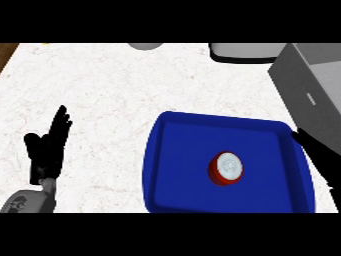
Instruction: Pick the can from the tray and place it in the cardboard box
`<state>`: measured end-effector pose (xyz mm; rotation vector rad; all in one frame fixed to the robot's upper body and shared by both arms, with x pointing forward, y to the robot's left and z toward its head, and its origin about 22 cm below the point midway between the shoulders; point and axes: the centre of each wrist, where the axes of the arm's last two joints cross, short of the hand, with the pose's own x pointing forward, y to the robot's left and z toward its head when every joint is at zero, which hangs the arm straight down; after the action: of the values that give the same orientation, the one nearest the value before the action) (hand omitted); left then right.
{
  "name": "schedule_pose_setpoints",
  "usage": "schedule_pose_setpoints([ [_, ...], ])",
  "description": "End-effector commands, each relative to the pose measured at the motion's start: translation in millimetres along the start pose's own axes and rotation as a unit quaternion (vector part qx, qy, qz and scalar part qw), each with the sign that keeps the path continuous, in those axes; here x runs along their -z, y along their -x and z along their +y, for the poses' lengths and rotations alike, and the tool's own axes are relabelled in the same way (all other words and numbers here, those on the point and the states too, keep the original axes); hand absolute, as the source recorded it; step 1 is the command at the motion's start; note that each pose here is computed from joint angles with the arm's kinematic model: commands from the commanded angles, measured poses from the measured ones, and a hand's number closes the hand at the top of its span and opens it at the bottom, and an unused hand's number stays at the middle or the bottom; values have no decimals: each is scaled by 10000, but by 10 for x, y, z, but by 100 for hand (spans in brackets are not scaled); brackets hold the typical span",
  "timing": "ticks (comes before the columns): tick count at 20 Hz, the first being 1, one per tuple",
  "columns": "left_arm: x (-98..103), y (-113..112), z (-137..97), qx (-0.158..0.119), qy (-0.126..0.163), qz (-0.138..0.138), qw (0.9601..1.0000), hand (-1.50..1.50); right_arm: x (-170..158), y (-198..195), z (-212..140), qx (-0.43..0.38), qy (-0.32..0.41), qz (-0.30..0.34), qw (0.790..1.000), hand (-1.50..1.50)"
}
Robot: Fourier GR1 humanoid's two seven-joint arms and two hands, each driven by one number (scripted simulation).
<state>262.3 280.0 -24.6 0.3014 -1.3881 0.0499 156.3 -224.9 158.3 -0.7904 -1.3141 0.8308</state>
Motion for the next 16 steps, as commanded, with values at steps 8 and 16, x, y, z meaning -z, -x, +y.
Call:
schedule_pose_setpoints([
  [8,-36,139,28,-14,-20,14,10000,0,113,-443,323,-789,-908,881,9888,-150],
  [16,-116,37,5,-9,77,91,9999,0,372,-654,542,-601,-1062,976,9877,-150],
])
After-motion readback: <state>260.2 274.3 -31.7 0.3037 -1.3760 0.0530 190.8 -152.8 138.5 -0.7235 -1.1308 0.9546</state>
